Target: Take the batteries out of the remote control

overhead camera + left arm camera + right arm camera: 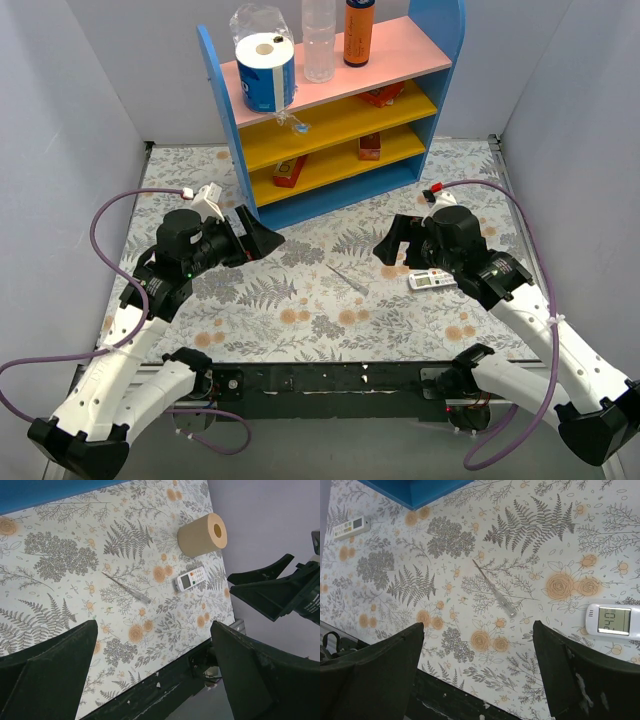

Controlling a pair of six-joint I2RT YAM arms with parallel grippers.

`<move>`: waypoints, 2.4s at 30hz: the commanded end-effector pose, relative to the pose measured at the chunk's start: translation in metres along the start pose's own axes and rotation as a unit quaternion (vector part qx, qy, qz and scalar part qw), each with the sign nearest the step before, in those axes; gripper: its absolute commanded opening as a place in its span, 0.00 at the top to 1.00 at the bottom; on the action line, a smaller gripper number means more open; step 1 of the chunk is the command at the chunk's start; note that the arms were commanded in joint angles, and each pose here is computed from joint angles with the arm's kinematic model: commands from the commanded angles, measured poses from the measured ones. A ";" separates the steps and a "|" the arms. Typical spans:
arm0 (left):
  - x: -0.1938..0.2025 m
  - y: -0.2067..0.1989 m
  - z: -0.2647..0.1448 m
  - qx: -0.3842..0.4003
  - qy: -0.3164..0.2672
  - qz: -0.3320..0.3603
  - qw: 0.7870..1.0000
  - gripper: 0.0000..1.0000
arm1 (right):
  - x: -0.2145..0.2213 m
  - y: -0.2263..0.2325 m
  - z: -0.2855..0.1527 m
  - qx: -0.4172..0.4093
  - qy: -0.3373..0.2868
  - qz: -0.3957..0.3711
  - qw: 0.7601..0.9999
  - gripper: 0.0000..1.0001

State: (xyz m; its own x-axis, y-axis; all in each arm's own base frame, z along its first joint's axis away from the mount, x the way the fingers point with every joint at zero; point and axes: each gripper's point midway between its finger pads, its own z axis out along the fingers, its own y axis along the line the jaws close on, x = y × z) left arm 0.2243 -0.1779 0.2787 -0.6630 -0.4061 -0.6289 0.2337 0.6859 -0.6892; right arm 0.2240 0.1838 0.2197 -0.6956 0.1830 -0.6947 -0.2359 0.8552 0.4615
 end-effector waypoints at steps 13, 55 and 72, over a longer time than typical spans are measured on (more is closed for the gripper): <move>-0.047 0.084 -0.022 -0.257 -0.150 -0.082 0.951 0.02 | -0.019 -0.003 -0.008 0.015 -0.043 -0.008 0.999 0.04; -0.071 0.376 -0.013 -0.610 -0.174 -0.459 0.622 0.16 | -0.001 -0.008 -0.027 -0.007 -0.049 -0.014 0.999 0.11; -0.031 0.409 -0.005 -0.646 -0.147 -0.467 0.585 0.20 | 0.007 -0.009 -0.019 -0.012 -0.038 -0.020 0.999 0.12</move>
State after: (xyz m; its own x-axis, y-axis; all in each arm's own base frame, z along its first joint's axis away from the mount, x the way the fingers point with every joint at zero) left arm 0.3397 0.1102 0.0189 0.0679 -0.9414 -0.3305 -0.9975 -0.0581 -0.0394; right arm 0.2048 0.1656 0.2105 -0.6682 0.1737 -0.7234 -0.2525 0.8617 0.4401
